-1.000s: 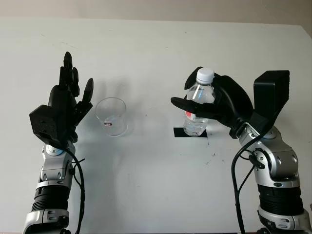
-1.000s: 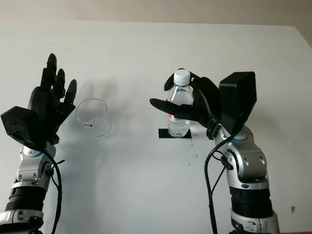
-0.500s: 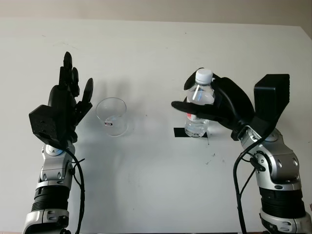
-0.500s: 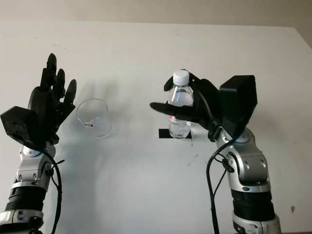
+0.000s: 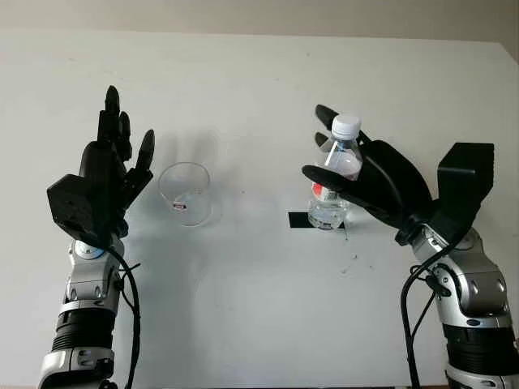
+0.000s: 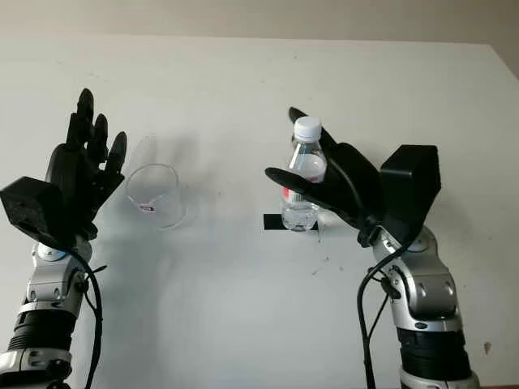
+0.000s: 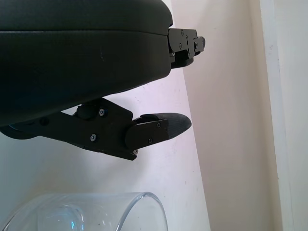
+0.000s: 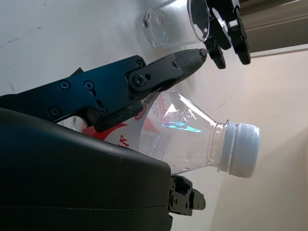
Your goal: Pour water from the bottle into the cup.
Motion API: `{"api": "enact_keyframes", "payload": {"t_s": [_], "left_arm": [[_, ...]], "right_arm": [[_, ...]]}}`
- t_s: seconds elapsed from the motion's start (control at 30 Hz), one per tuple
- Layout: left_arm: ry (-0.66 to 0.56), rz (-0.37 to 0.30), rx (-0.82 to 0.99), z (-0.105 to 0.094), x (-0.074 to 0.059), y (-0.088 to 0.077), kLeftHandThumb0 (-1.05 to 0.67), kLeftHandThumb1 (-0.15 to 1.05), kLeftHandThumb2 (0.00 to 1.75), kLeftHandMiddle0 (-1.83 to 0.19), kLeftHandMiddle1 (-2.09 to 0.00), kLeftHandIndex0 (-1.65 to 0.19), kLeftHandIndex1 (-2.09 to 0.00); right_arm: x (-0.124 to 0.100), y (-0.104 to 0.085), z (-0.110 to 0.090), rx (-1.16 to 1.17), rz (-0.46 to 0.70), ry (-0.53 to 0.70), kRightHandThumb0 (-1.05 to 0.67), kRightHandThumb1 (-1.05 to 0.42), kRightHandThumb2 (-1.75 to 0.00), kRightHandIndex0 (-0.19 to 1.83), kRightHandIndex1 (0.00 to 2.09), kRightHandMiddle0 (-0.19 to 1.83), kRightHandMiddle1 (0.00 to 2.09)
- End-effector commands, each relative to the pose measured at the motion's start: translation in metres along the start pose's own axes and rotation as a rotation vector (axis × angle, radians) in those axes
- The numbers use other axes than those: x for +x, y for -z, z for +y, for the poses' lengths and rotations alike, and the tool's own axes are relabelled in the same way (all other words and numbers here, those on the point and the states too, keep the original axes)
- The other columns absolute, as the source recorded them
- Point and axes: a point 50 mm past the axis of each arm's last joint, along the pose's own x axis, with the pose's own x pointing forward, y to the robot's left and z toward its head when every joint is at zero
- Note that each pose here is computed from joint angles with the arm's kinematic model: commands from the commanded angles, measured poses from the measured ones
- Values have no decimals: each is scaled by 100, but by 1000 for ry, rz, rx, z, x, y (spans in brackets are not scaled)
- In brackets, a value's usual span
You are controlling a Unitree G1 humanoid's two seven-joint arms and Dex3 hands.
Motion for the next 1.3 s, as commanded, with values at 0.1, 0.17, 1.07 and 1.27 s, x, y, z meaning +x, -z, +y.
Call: {"api": "enact_keyframes", "payload": {"t_s": [0.1,0.17,1.07,1.27], "left_arm": [[-3,-9,5,3,0,-1,-37,105,52,7,-5,9,-5],[-6,-6,10,3,0,0,-37,105,53,7,-5,9,-5],[-1,-15,-12,2,3,0,-37,105,53,6,-6,9,-6],[-8,-9,1,5,2,1,-35,105,53,5,-6,8,-6]], "right_arm": [[-6,6,-1,10,-30,21,-73,-93,-5,-19,0,-19,0],[-8,8,-1,8,-61,29,-77,-93,-5,-19,0,-19,0],[-15,43,26,-101,-235,142,-91,-95,-5,-19,0,-19,0],[-13,49,23,-78,-212,164,-90,-95,-6,-19,0,-19,0]]}}
